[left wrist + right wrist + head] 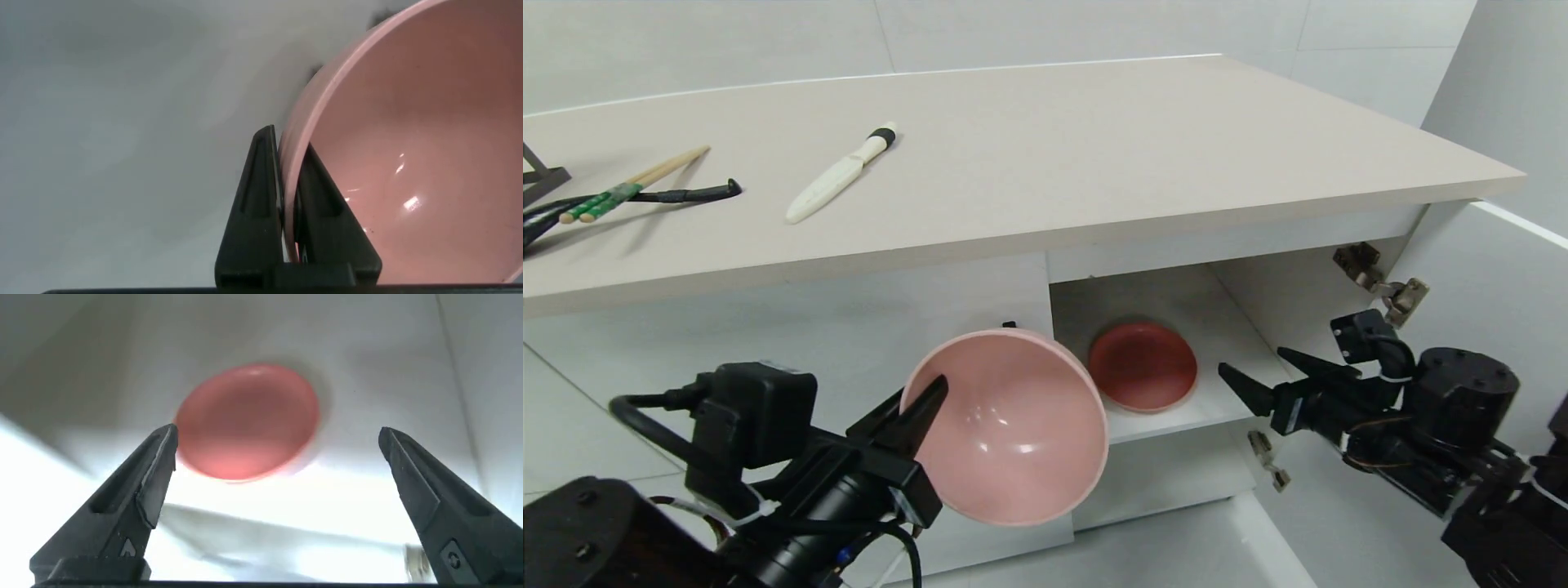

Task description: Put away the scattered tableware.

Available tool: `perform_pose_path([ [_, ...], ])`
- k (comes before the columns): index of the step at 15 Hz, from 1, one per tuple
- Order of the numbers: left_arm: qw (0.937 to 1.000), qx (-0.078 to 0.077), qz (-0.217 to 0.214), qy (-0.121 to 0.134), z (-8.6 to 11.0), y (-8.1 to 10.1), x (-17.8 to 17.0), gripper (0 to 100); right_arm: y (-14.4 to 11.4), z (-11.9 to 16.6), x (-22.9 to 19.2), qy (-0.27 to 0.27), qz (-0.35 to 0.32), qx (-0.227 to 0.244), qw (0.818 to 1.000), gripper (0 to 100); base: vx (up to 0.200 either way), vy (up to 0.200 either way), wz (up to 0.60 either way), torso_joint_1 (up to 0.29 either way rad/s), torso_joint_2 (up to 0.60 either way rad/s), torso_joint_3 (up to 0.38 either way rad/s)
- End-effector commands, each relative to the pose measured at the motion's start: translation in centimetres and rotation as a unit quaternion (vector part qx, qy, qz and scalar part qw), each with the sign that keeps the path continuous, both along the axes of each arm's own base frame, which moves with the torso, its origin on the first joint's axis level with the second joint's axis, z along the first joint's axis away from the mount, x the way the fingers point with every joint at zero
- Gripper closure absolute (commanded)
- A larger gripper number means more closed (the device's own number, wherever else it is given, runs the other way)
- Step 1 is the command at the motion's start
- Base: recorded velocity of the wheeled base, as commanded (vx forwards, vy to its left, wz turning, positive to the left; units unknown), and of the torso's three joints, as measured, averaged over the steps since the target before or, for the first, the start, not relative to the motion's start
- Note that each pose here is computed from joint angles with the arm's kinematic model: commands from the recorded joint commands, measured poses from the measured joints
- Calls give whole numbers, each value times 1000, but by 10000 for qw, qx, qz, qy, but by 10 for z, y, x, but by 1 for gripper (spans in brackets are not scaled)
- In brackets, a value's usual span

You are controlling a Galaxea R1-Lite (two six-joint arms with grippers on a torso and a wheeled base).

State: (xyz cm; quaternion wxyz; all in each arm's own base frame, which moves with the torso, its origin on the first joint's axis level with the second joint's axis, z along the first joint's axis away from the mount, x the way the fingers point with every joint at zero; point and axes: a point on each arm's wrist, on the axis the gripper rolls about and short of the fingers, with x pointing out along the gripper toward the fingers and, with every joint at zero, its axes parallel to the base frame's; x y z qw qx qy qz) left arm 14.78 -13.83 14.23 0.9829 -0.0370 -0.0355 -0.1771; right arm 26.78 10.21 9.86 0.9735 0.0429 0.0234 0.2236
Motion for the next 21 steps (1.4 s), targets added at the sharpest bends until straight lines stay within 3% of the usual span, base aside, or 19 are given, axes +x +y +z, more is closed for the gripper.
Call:
perform_pose_path([
  [1,9992,269,-268,81,-9,-18,-5,100,-13,25,-49,-219,106,78,9997,0,0,0,0,0,0,0],
  [2,9992,131,-372,-56,-1,-28,-4,100,-17,21,-62,-86,114,19,9999,0,0,0,0,0,0,0],
  [3,9987,90,-492,-106,1,-37,-5,100,-21,18,-70,17,99,-13,9999,0,0,0,0,0,0,0],
  [4,9981,157,-522,-277,7,-46,-7,100,-26,15,-83,146,99,-63,9998,0,0,0,0,0,0,0],
  [5,9975,323,-478,-410,9,-51,-5,100,-29,15,-89,167,99,-71,9998,0,0,0,0,0,0,0],
  [6,9972,334,-430,-512,12,-60,2,100,-31,16,-94,132,99,-58,9998,0,0,0,0,0,0,0],
  [7,9978,221,-273,-556,16,-67,8,100,-32,18,-96,89,83,-41,9999,0,0,0,0,0,0,0],
  [14,9985,267,37,-483,4,-100,31,100,-38,36,-108,-384,60,140,9991,0,0,0,0,0,0,0],
  [15,9977,393,398,-370,-8,-111,40,100,-38,42,-113,-543,106,196,9983,0,0,0,0,0,0,0],
  [17,9959,646,582,-243,-26,-122,48,100,-32,49,-118,-709,335,279,9965,0,0,0,0,0,0,0],
  [21,9963,685,473,-231,-34,-135,50,100,-19,46,-110,-659,561,184,9961,0,0,0,0,0,0,0],
])
